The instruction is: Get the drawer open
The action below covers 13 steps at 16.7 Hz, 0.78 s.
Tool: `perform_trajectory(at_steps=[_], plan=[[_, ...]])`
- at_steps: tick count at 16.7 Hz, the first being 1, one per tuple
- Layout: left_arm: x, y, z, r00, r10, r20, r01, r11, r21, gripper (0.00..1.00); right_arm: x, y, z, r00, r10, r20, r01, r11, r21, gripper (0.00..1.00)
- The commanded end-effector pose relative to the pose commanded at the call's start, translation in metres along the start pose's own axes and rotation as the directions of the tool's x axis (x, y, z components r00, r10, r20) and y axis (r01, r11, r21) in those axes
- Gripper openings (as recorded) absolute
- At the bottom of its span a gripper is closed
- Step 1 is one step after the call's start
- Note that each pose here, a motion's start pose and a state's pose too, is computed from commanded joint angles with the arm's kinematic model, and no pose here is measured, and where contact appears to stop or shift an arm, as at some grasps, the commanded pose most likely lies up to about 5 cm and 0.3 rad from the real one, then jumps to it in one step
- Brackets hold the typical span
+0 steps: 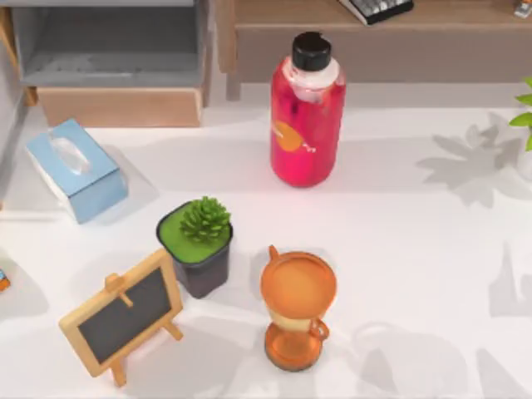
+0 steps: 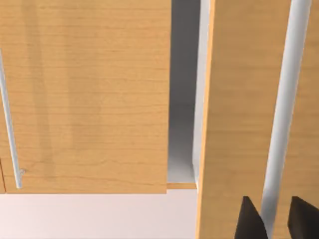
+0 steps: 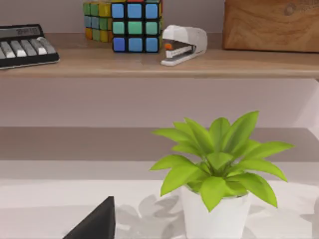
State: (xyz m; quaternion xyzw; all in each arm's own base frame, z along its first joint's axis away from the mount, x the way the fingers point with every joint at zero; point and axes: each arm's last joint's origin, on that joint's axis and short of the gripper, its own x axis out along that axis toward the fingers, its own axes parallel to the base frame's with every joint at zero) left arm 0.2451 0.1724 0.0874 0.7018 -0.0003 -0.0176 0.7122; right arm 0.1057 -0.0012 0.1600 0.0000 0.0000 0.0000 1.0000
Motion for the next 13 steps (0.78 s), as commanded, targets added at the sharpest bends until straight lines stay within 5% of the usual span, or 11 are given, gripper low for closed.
perform_trajectory(at_steps=[7,13], plan=[[0.0000,0.0000,0.0000,1.000,0.000,0.000,0.000,1.000,0.000,0.98,0.0000,0.0000,0.0000,1.000,0.000,0.000,0.000,1.000,0.000,1.00],[0.0000,0.0000,0.0000,1.000,0.000,0.000,0.000,1.000,0.000,1.00,0.0000,0.0000,0.0000,1.000,0.000,0.000,0.000,1.000,0.000,1.00]])
